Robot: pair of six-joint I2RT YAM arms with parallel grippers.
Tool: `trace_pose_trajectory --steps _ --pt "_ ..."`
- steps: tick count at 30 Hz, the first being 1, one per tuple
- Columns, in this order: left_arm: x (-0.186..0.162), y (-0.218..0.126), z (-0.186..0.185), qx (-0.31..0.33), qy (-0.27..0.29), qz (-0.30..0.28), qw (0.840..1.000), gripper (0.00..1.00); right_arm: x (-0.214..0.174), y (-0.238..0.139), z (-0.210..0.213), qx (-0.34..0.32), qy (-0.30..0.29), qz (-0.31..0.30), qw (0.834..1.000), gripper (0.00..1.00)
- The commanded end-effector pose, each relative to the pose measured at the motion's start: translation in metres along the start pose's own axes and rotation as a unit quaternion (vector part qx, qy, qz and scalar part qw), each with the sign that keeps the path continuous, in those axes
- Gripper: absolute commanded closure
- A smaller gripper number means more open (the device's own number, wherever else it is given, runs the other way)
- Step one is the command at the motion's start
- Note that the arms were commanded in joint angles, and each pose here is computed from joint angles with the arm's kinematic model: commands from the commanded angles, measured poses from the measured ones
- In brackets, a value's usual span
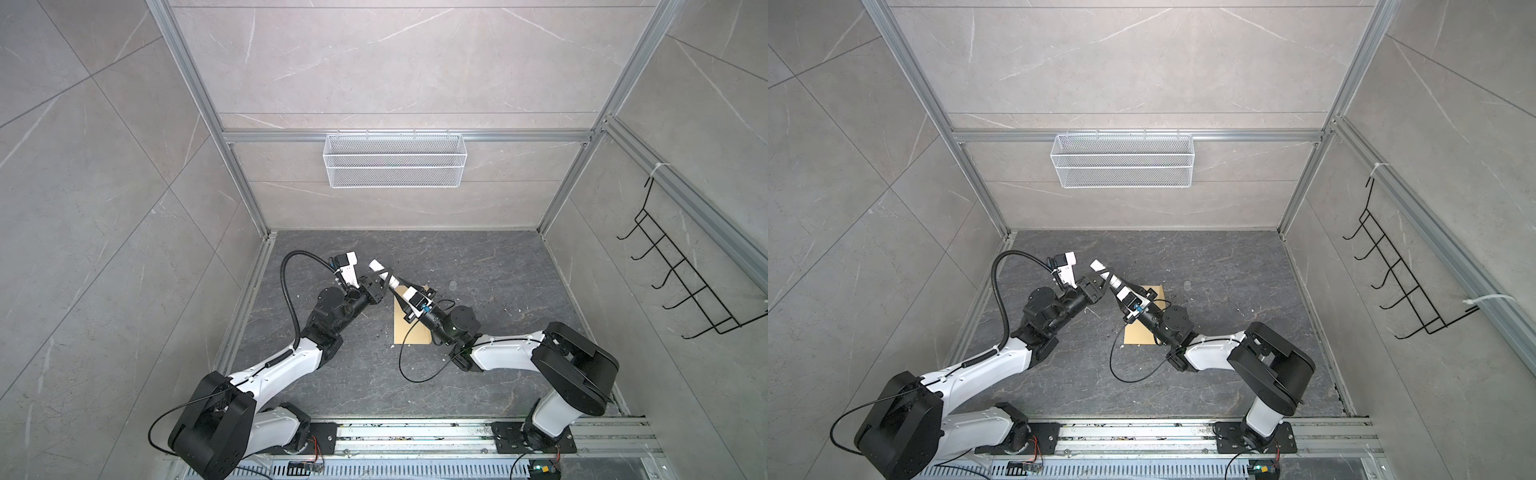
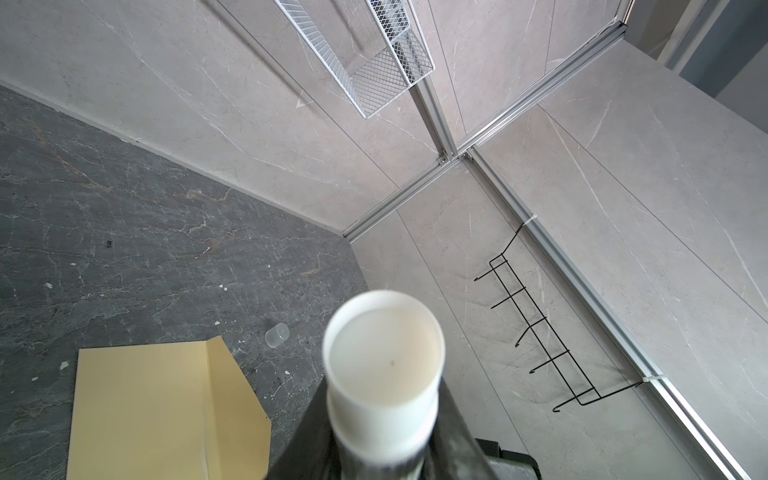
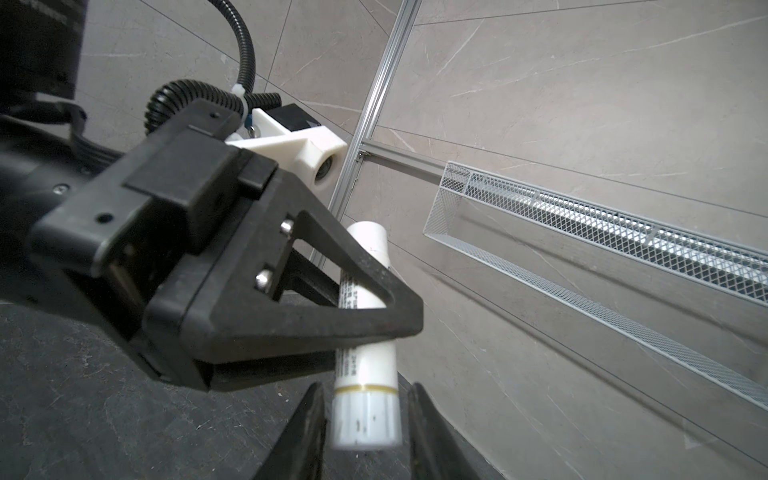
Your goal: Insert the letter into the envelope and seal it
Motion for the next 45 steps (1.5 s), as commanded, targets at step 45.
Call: trace_pose_trajectory --steps 45 --pt "0.017 -0.014 -0.076 -0.168 0.163 -0.010 0.972 1.00 0.080 0.001 -0.033 0.269 0.491 -0.014 0.828 0.98"
Point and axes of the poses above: each gripper's point midway between its finger pads, its own y axis out along the fingers, its own z axis along the line the jaws close on, x = y × z, the point moved 1 cm from there along -y, back along the fingers, and after that the axes turned 10 degrees about y, right-handed, at the moved point
